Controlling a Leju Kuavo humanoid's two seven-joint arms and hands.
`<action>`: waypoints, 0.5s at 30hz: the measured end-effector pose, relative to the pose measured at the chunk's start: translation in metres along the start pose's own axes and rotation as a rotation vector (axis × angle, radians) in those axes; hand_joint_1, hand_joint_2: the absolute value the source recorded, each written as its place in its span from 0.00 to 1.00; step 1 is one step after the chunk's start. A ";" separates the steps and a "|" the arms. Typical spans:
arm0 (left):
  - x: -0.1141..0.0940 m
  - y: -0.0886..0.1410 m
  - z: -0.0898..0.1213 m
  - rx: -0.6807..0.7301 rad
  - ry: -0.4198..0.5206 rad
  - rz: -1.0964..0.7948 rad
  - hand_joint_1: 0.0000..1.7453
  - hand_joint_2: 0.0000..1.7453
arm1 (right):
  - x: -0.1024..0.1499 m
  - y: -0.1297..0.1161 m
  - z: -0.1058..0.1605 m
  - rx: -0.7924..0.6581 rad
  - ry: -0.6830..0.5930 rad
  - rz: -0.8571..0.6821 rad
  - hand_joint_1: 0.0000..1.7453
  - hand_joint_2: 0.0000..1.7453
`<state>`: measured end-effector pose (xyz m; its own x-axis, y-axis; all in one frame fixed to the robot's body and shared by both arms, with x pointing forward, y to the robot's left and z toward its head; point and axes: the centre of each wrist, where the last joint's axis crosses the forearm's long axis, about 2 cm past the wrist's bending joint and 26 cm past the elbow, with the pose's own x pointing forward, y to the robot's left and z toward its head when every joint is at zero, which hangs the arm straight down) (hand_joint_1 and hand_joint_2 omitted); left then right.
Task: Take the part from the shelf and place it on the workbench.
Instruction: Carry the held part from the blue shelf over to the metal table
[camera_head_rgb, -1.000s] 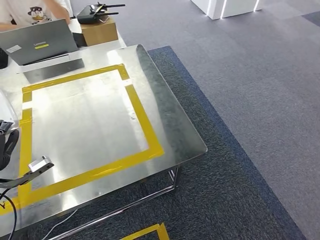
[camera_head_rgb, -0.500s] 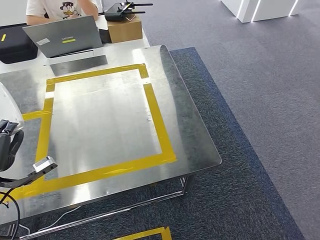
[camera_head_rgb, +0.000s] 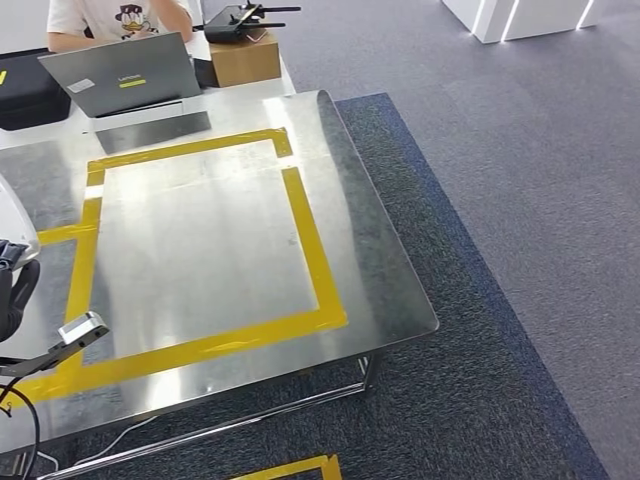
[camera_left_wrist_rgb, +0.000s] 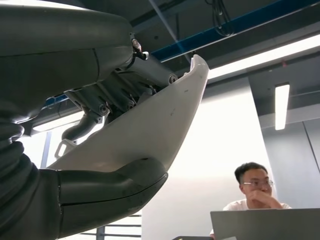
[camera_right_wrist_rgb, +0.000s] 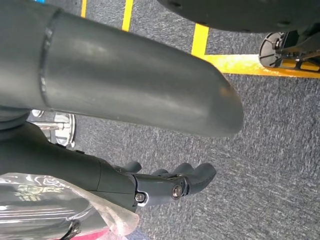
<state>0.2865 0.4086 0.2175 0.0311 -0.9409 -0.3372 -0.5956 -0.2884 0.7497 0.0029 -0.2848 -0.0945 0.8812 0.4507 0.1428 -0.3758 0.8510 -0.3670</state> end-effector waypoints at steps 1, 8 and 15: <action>0.000 0.000 0.000 0.000 0.000 0.000 1.00 1.00 | 0.000 0.000 0.000 0.000 0.000 0.000 0.00 0.00; 0.000 0.000 0.000 0.000 0.000 0.000 1.00 1.00 | 0.000 0.000 0.000 0.001 0.000 0.000 0.00 0.00; 0.000 0.001 -0.005 0.009 -0.002 -0.002 1.00 1.00 | 0.000 0.000 0.000 0.027 -0.005 -0.008 0.00 0.00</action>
<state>0.2903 0.4074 0.2213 0.0305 -0.9400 -0.3397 -0.6031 -0.2884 0.7437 0.0032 -0.2845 -0.0948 0.8829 0.4449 0.1498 -0.3764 0.8615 -0.3407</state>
